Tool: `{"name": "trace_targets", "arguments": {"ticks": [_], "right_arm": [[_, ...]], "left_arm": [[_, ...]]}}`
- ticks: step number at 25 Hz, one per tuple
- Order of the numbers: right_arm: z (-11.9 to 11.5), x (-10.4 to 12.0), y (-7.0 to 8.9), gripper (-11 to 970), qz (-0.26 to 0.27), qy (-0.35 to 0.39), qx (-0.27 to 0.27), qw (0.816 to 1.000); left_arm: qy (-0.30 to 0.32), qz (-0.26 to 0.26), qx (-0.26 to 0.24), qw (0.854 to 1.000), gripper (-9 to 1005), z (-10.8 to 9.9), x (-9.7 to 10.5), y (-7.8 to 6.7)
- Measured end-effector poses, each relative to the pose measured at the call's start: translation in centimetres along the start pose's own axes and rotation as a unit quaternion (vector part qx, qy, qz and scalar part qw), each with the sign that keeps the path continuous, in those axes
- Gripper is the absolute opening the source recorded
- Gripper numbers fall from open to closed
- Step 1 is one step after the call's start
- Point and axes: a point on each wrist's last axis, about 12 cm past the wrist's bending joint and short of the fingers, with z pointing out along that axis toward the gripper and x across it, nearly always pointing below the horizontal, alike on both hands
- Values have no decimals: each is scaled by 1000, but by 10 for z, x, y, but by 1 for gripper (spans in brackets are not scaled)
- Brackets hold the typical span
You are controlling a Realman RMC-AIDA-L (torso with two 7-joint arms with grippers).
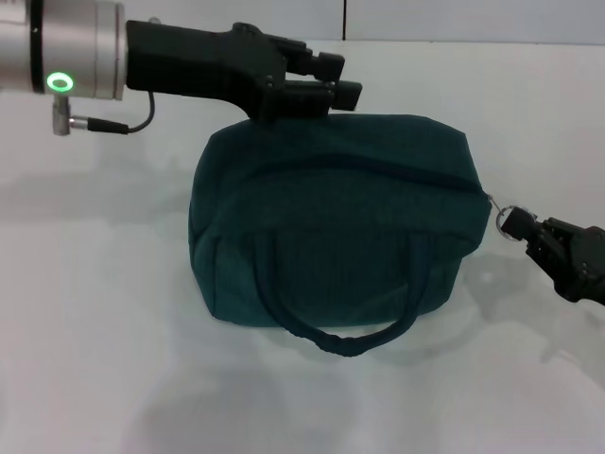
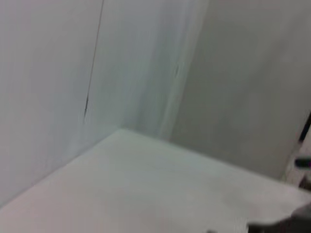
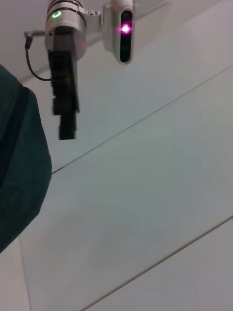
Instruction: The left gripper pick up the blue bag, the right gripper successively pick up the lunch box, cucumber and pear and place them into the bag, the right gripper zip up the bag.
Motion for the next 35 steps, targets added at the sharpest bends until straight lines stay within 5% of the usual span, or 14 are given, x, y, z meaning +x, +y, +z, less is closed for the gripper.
{"name": "trace_targets", "arguments": {"ticks": [7,19,27,35], "right_arm": [[-3,1,1,13,0,-2,3,1000],[-3,0,2,13,-5,-10,0,1000],[-3,-1,1,13,-6,-11,0,1000],[-6,0,2,13,-8,-16,3,1000]], "left_arm": [[83,-29,1,996,438,7,-1,1],[114,-34,1,993,432,13,-5,1],[151,-43,20,987,148,20,-12,-2],[128,-33,18,991,143,17,-16,-2]]}}
